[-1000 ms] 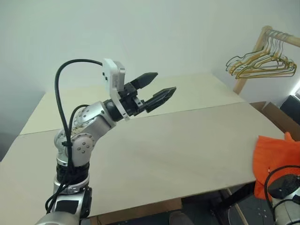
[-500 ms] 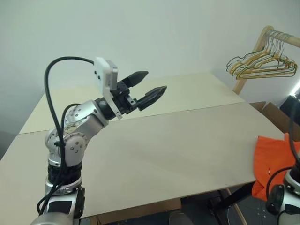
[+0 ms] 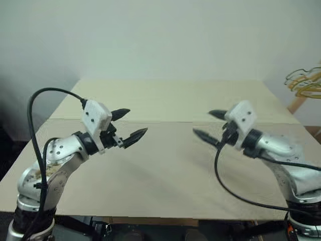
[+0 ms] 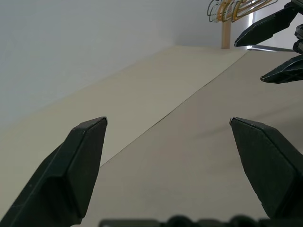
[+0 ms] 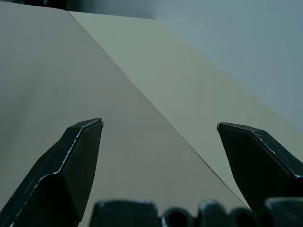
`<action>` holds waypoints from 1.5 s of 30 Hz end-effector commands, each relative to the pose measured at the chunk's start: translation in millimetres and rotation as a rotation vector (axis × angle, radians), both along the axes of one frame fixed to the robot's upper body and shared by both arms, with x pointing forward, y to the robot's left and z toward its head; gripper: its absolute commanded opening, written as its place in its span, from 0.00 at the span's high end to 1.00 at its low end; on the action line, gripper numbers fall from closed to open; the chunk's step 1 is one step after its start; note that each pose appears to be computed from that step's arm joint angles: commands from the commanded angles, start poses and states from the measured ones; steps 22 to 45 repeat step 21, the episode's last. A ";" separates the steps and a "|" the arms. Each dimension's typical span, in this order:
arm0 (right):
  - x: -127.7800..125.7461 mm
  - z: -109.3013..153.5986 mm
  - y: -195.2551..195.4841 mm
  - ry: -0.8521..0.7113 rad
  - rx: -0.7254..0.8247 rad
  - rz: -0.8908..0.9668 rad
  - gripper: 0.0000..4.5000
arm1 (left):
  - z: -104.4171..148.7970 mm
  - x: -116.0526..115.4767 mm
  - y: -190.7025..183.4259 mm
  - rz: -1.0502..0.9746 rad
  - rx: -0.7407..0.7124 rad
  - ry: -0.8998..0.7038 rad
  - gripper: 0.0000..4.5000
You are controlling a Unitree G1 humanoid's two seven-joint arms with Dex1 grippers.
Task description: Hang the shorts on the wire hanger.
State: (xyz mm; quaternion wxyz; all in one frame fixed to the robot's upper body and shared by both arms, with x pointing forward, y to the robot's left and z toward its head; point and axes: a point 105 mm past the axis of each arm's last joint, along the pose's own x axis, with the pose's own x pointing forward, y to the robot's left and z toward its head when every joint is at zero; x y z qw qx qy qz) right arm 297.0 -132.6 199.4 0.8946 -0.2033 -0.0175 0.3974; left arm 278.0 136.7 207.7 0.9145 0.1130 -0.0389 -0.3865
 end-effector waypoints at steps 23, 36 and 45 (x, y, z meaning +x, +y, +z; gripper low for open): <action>-3.3 10.3 -13.7 -0.035 -0.017 -0.049 0.01 | 18.3 -10.0 -14.9 -0.103 -0.042 -0.050 0.00; -3.3 10.3 -13.7 -0.035 -0.017 -0.049 0.01 | 18.3 -10.0 -14.9 -0.103 -0.042 -0.050 0.00; -3.3 10.3 -13.7 -0.035 -0.017 -0.049 0.01 | 18.3 -10.0 -14.9 -0.103 -0.042 -0.050 0.00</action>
